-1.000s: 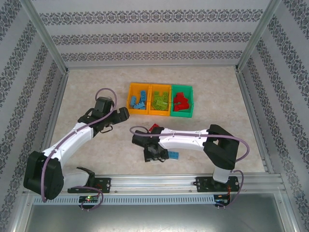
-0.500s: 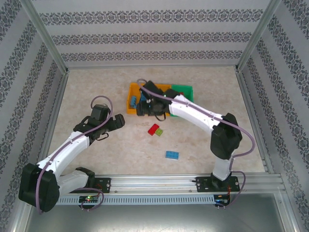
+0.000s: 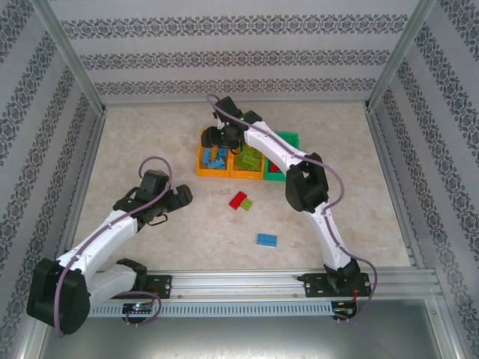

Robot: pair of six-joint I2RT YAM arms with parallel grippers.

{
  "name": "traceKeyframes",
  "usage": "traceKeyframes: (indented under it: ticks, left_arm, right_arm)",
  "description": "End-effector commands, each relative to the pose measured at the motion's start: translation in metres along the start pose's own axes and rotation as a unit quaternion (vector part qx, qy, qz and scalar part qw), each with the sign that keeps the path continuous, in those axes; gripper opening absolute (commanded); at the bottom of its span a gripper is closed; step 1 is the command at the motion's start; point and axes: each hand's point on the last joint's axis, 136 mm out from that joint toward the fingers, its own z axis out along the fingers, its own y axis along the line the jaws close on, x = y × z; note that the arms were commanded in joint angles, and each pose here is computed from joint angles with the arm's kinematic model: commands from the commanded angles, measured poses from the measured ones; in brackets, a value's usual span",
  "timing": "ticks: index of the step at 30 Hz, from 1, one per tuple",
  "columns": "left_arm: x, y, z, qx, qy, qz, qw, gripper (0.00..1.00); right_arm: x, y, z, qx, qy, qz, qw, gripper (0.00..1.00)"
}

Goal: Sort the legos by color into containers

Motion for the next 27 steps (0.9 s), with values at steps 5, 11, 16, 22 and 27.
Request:
traceKeyframes:
  ticks: [5, 11, 16, 22, 27]
  left_arm:
    - [0.004, 0.005, -0.007, -0.003, 0.003, -0.020, 1.000, 1.00]
    - [0.003, -0.003, -0.010, 0.007, 0.003, -0.014, 1.000, 1.00]
    - [0.004, -0.012, -0.013, 0.010, 0.000, 0.005, 1.000, 1.00]
    - [0.009, -0.015, -0.012, 0.006, 0.000, 0.011, 1.000, 1.00]
    - [0.008, -0.026, -0.012, 0.014, -0.004, 0.025, 1.000, 1.00]
  right_arm:
    - [-0.007, -0.005, 0.006, -0.023, 0.014, 0.020, 0.999, 0.71]
    - [-0.012, 0.008, -0.009, -0.043, -0.002, 0.005, 0.999, 0.91]
    - [-0.018, 0.032, -0.037, -0.067, -0.024, -0.037, 0.997, 0.98]
    - [-0.016, 0.047, -0.087, -0.084, -0.059, -0.084, 0.991, 0.98]
    - [0.021, 0.032, -0.119, -0.064, -0.044, -0.146, 0.986, 0.98]
